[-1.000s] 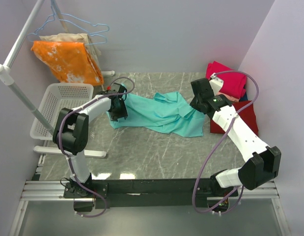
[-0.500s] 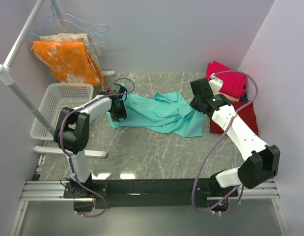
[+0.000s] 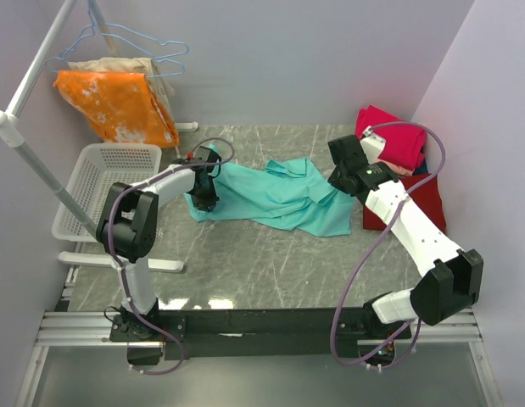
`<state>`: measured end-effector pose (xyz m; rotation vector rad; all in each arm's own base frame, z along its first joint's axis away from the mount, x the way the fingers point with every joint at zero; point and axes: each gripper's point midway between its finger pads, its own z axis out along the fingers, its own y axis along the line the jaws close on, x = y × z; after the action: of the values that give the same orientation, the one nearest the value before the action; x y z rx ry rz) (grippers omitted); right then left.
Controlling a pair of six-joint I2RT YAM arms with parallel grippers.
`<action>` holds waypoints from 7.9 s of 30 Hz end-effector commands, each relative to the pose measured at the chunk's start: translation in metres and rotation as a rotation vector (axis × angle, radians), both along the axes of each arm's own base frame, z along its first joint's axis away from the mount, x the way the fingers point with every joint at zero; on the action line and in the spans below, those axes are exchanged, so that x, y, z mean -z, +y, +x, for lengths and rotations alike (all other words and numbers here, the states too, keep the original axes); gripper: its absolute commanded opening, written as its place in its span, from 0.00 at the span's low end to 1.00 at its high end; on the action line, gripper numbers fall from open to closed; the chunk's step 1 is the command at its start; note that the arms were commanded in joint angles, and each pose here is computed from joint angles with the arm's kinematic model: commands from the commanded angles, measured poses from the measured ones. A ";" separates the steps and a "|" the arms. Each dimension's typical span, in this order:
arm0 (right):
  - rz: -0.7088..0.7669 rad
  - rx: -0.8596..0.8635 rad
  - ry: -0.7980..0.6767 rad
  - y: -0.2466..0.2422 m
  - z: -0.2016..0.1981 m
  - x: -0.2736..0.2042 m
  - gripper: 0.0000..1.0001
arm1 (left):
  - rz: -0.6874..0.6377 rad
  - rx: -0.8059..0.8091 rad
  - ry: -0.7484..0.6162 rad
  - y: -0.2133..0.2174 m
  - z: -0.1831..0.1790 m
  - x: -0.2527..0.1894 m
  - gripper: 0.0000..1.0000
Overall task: Fold and stack the t-shirts
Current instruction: Flatten the tshirt out
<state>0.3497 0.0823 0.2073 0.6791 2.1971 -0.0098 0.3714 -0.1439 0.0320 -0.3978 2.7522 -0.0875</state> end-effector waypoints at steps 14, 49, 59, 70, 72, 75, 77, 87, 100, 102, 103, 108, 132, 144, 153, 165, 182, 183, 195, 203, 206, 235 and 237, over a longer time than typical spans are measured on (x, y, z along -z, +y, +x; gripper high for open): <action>-0.002 0.054 -0.068 -0.015 0.001 -0.026 0.00 | 0.045 0.005 -0.166 0.007 0.022 -0.067 0.01; 0.145 -0.126 -0.894 -0.057 -0.120 -0.339 0.00 | -0.152 -0.214 -1.261 0.101 -0.089 -0.519 0.01; 0.089 -0.258 -1.061 -0.053 -0.160 -0.381 0.00 | -0.154 -0.178 -1.271 0.101 -0.101 -0.521 0.01; 0.013 -0.213 -0.876 -0.030 -0.034 -0.360 0.00 | -0.026 -0.182 -1.007 0.064 0.027 -0.412 0.01; 0.021 -0.211 -0.835 -0.021 -0.005 -0.349 0.00 | -0.005 -0.190 -0.961 0.059 0.047 -0.395 0.01; 0.022 -0.214 -0.835 -0.014 0.019 -0.354 0.00 | 0.024 -0.205 -0.939 0.053 0.078 -0.386 0.01; 0.011 -0.215 -0.825 -0.010 0.033 -0.355 0.00 | 0.011 -0.210 -0.969 0.051 0.094 -0.400 0.01; -0.027 -0.226 -0.982 -0.025 -0.015 -0.406 0.00 | -0.105 -0.230 -1.271 0.071 0.047 -0.509 0.01; 0.005 -0.195 -0.959 -0.059 -0.125 -0.337 0.00 | -0.081 -0.280 -1.167 0.113 -0.073 -0.439 0.01; 0.012 -0.191 -0.974 -0.063 -0.136 -0.340 0.00 | -0.087 -0.294 -1.185 0.118 -0.082 -0.447 0.01; 0.014 -0.191 -0.991 -0.064 -0.143 -0.345 0.00 | -0.100 -0.301 -1.217 0.120 -0.090 -0.461 0.01; 0.029 -0.214 -1.063 -0.065 -0.162 -0.375 0.00 | -0.123 -0.290 -1.295 0.123 -0.103 -0.504 0.01; 0.069 -0.294 -0.950 -0.029 -0.091 -0.352 0.00 | -0.018 -0.218 -1.109 0.097 -0.022 -0.452 0.01; 0.075 -0.413 -1.093 -0.034 -0.179 -0.385 0.00 | -0.115 -0.236 -1.308 0.121 -0.113 -0.511 0.01; 0.070 -0.454 -1.170 -0.037 -0.215 -0.410 0.00 | -0.145 -0.223 -1.324 0.120 -0.126 -0.519 0.01; 0.055 -0.379 -0.960 -0.016 -0.090 -0.345 0.00 | -0.018 -0.192 -1.130 0.091 -0.011 -0.457 0.01; -0.087 -0.422 -0.979 0.008 0.018 -0.387 0.00 | -0.036 -0.130 -1.233 0.054 0.130 -0.466 0.01; -0.087 -0.422 -0.993 0.006 0.009 -0.388 0.00 | -0.019 -0.122 -1.245 0.057 0.124 -0.472 0.01; -0.010 -0.368 -0.800 -0.021 -0.075 -0.279 0.00 | -0.105 0.079 -1.106 0.033 0.049 -0.452 0.01; 0.332 -0.415 -0.218 0.023 -0.112 -0.043 0.00 | -0.149 0.178 -0.439 -0.018 -0.047 -0.180 0.01; 0.381 -0.339 -0.007 0.024 -0.141 0.022 0.00 | -0.110 0.067 -0.230 -0.003 -0.100 -0.112 0.01; 0.278 -0.029 0.095 -0.021 -0.157 0.041 0.33 | -0.019 -0.174 -0.194 0.029 -0.139 -0.114 0.69; 0.278 -0.089 0.054 -0.011 -0.139 0.037 0.33 | -0.036 -0.174 -0.268 0.022 -0.117 -0.126 0.69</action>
<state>0.1671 0.0648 0.1387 0.7775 2.4852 0.2613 0.2154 -0.1133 0.1259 -0.5728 2.6139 -0.0743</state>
